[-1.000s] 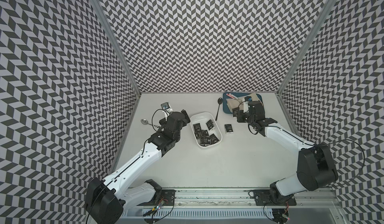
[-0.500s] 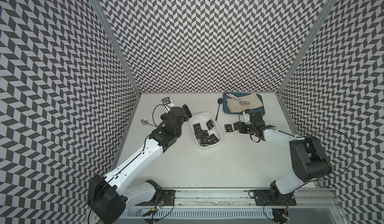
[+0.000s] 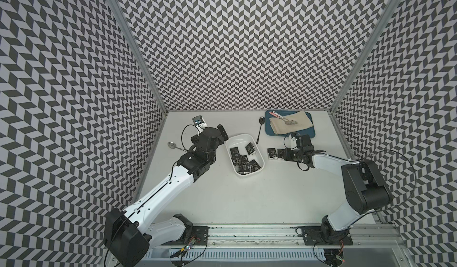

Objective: Take the pocket tissues out of the storage box
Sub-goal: Place the pocket tissues at the center of the board.

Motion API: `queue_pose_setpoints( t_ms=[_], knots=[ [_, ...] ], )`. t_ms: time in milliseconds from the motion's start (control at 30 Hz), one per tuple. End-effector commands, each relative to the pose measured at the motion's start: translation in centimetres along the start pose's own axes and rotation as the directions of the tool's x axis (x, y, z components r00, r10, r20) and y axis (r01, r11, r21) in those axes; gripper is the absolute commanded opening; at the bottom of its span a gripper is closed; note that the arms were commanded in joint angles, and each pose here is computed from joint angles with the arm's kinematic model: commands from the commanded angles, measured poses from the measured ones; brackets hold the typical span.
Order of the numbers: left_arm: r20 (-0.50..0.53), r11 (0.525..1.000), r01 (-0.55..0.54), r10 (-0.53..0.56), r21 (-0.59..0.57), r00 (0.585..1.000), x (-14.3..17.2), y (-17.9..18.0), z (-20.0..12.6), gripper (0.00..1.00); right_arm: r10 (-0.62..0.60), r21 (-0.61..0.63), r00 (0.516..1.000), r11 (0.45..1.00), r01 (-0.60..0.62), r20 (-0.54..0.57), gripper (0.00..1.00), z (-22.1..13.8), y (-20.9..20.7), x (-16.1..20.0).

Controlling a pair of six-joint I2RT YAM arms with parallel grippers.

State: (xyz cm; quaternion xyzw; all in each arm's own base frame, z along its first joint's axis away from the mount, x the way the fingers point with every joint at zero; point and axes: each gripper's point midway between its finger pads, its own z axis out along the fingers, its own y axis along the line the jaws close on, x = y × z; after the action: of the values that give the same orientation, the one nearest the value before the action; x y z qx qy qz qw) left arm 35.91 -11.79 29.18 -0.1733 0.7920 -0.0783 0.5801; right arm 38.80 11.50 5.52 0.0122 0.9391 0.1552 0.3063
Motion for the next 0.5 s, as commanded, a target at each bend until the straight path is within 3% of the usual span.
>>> queue_pose_setpoints(
  t_ms=[0, 467],
  knots=[
    [0.044, 0.999, 0.025, -0.027, 0.034, 0.999, -2.2, -0.7, -0.9, 0.99, -0.011, 0.003, 0.996, 1.000, 0.011, 0.090, 0.41, -1.5, 0.4, -3.0],
    [0.050, 0.998, 0.026, -0.028, 0.052, 0.998, -2.6, -0.9, -1.4, 0.99, -0.009, -0.016, 1.000, 1.000, 0.009, 0.012, 0.40, 1.2, -0.5, -0.4]
  ],
)
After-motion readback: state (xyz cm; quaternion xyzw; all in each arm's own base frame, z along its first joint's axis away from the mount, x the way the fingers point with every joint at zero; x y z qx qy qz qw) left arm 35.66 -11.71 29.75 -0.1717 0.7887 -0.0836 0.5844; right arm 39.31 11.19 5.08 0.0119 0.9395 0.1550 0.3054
